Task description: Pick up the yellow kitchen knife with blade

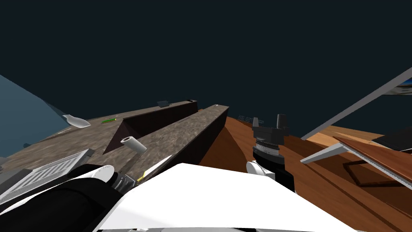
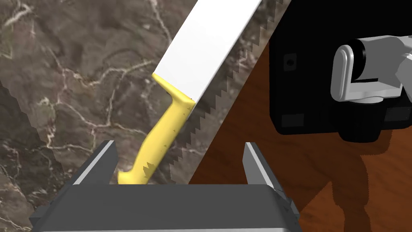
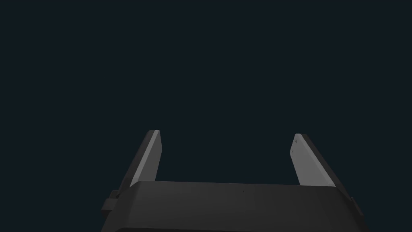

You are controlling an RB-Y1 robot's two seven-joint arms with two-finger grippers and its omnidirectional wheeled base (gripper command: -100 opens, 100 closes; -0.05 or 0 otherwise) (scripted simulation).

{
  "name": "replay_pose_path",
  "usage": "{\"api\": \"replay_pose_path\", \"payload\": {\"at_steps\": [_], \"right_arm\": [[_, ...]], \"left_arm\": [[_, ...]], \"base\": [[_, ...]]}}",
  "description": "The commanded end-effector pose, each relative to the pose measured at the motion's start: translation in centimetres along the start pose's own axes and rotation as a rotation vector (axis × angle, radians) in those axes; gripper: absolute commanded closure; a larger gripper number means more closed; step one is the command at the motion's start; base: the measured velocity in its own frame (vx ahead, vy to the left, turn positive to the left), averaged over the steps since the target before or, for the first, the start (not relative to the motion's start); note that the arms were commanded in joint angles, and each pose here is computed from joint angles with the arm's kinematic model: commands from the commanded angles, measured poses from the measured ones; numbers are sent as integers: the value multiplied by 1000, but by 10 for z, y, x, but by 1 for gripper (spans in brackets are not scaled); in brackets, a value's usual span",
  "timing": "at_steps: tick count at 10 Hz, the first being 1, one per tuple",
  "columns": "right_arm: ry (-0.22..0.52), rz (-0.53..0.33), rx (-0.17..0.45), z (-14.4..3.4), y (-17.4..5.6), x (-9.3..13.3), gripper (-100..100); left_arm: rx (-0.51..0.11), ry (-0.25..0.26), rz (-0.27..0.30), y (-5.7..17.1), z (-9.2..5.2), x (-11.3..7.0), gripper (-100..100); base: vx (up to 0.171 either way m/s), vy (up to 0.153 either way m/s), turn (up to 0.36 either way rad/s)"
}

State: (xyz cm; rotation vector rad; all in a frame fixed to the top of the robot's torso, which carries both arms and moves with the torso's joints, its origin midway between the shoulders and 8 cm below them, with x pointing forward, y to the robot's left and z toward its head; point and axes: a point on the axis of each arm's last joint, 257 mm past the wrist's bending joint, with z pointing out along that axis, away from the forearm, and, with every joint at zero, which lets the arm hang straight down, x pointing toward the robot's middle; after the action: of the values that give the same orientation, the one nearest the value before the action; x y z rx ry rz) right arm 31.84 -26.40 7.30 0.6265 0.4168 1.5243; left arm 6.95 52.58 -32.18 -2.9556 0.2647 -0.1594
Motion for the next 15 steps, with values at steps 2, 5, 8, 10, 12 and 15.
{"api": "replay_pose_path", "payload": {"at_steps": [2, 5, 8, 10, 12, 15], "right_arm": [[0, 0, 0, 0, 0, 0, 0], [0, 0, 0, 0, 0, 0, 0], [0, 0, 0, 0, 0, 0, 0], [0, 0, 0, 0, 0, 0, 0], [0, 0, 0, 0, 0, 0, 0], [0, 0, 0, 0, 0, 0, 0]], "left_arm": [[-53, -43, -42, 12, -2, -20, -100], [-131, -106, -76, 32, -6, -43, -100], [-184, -150, -88, 45, -10, -55, -100], [-186, -151, -88, 45, -10, -56, -100], [-196, -157, -90, 46, 0, -58, -100], [-204, -163, -91, 47, 16, -61, -100]], "base": [[57, 65, -222], [46, 49, -153], [10, 27, -47], [-6, 7, -21], [-4, -3, 1], [-16, -11, 2]]}}
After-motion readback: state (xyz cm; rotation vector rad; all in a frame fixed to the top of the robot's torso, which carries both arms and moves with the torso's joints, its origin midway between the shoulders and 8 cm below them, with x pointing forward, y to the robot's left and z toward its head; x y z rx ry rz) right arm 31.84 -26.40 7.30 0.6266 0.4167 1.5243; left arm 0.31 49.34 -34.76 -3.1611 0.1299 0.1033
